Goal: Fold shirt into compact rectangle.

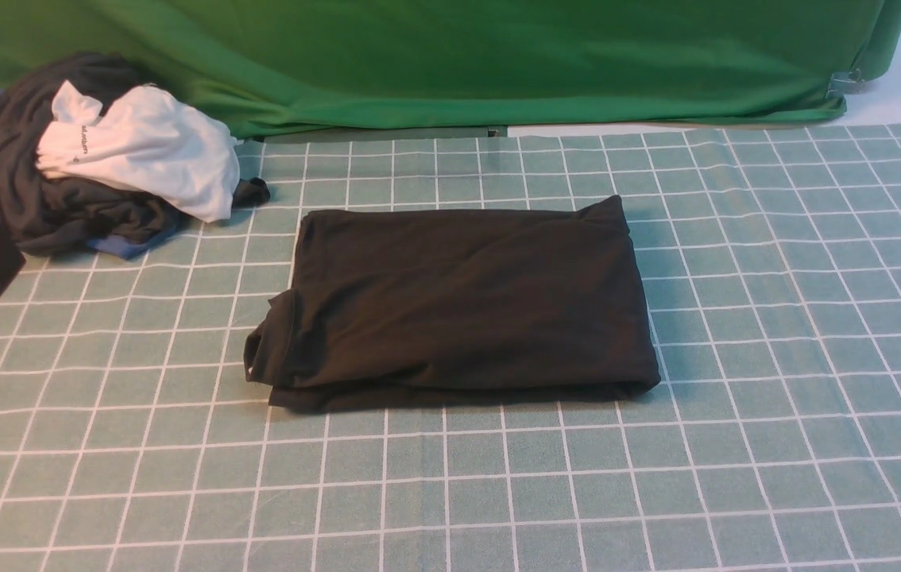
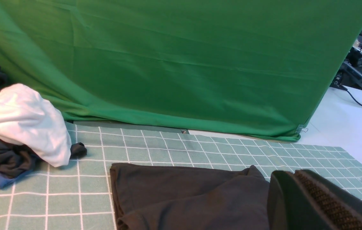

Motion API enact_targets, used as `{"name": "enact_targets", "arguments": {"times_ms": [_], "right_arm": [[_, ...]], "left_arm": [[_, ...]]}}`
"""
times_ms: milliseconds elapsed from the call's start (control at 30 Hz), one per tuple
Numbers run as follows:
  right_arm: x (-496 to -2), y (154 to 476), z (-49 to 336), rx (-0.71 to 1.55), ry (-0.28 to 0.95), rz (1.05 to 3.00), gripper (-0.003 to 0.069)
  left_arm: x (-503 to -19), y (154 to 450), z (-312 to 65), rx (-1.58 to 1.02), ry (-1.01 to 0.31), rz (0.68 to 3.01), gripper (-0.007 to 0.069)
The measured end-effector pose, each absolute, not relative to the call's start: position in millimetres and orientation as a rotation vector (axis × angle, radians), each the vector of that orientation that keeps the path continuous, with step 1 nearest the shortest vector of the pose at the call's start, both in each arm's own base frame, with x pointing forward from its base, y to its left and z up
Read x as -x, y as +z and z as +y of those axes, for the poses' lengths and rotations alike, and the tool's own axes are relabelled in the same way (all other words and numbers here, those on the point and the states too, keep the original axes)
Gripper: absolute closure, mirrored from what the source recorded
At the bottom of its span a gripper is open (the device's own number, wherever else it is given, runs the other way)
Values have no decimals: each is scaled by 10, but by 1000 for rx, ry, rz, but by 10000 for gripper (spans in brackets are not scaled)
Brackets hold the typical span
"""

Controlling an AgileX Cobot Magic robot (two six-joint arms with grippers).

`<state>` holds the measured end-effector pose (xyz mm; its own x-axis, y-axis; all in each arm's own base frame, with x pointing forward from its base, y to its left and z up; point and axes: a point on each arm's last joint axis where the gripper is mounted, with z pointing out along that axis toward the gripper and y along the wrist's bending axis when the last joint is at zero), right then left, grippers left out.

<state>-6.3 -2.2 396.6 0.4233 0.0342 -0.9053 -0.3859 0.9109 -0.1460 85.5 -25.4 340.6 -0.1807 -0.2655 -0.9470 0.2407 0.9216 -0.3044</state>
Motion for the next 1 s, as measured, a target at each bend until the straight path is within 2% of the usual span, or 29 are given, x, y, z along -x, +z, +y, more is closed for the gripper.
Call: {"name": "enact_targets", "arguments": {"times_ms": [167, 300, 433, 467, 533, 633, 700, 1000], "right_arm": [[63, 3966, -22, 358, 270, 1108, 575], [63, 3966, -22, 358, 270, 1108, 566], [63, 3966, -22, 358, 270, 1108, 558], [63, 3966, -22, 358, 270, 1108, 558], [63, 3966, -22, 358, 270, 1108, 552], [63, 3966, -22, 358, 270, 1108, 542], [63, 3966, -22, 358, 270, 1109, 538], [63, 3966, -22, 359, 269, 1109, 526]], "left_arm": [[-861, 3368, -240, -83, -335, 1686, 611], [-801, 3193, -176, -100, -232, 1650, 611], [-698, 2804, -68, -17, -122, 1629, 611], [-681, 2788, -62, -14, -114, 1617, 611], [-629, 2479, -21, 16, -55, 1619, 611], [-595, 2109, -2, 26, -17, 1657, 611], [-574, 1973, 0, 22, -7, 1672, 611], [-556, 1907, 10, -30, 55, 1721, 611]]}}
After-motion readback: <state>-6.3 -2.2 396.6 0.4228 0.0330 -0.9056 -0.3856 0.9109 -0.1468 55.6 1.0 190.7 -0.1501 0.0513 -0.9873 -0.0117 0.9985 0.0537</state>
